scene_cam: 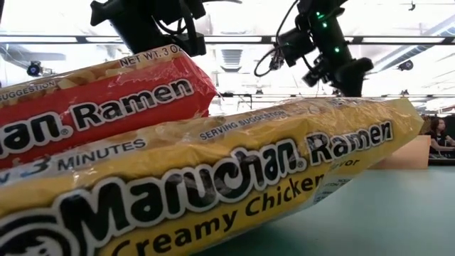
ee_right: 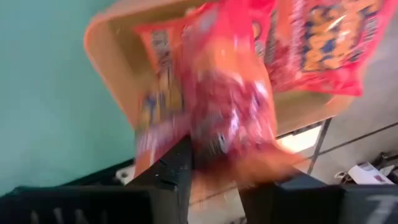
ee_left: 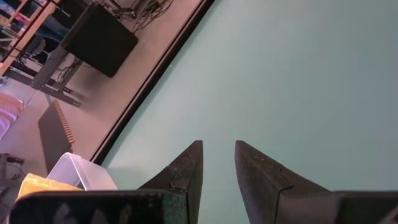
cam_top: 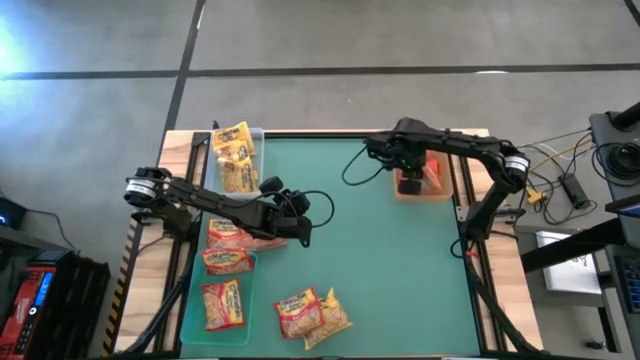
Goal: Sort Maruchan noodles
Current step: Put the orange noodle pack into the orange bin
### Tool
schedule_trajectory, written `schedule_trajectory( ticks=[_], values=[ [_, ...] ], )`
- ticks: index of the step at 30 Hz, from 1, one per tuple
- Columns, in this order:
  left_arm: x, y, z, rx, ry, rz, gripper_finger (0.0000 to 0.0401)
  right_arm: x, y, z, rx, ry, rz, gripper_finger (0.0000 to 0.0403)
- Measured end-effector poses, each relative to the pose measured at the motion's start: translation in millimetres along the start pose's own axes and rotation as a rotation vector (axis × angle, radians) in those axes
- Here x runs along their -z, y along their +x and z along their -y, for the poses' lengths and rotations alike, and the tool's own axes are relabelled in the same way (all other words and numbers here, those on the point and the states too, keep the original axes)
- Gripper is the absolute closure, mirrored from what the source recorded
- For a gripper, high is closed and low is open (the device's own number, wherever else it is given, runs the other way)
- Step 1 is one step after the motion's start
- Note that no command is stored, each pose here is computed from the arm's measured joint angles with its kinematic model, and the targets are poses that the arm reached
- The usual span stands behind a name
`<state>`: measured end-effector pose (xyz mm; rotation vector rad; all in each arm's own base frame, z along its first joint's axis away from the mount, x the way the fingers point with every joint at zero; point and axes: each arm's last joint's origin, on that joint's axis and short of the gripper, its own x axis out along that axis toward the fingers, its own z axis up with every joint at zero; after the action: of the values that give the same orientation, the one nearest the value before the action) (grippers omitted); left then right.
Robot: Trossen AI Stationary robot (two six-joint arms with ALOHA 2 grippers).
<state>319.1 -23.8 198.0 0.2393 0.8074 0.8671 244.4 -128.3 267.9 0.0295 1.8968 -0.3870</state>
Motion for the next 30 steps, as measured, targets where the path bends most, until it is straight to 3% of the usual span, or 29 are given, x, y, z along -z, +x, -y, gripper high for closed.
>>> schedule_trajectory(
  ticks=[4,7,16,18,21,24,27,30],
  values=[
    [0.1,0.1,0.1,0.000,0.009,0.000,0.0325,2.3,11.9,-4.6,-0.002,-0.039,-0.050,0.0286],
    [0.1,0.1,0.1,0.000,0.010,0.000,0.0325,3.3,16.0,-3.8,0.075,-0.041,-0.079,0.0274],
    [0.1,0.1,0.2,0.000,0.010,-0.001,0.0325,7.5,-7.8,10.2,0.348,0.166,-0.001,0.0274],
    [0.1,0.2,0.1,0.000,0.010,-0.001,0.0325,7.5,-15.3,12.9,0.354,0.253,0.045,0.0278],
    [1.9,0.1,-0.5,-0.002,0.037,-0.014,0.0325,2.8,-23.1,13.8,0.264,0.386,0.144,0.0283],
    [7.6,-0.5,-4.3,0.027,0.115,-0.097,0.0325,-8.6,-26.1,7.2,0.071,0.426,0.281,0.0287],
    [15.2,-4.0,-10.5,0.063,0.165,-0.219,0.0325,-26.2,-27.6,-7.3,-0.081,0.373,0.435,0.0289],
    [27.1,-8.8,-18.9,0.068,0.201,-0.375,0.0325,-41.1,-31.7,-29.9,-0.151,0.283,0.574,0.0289]
  ],
)
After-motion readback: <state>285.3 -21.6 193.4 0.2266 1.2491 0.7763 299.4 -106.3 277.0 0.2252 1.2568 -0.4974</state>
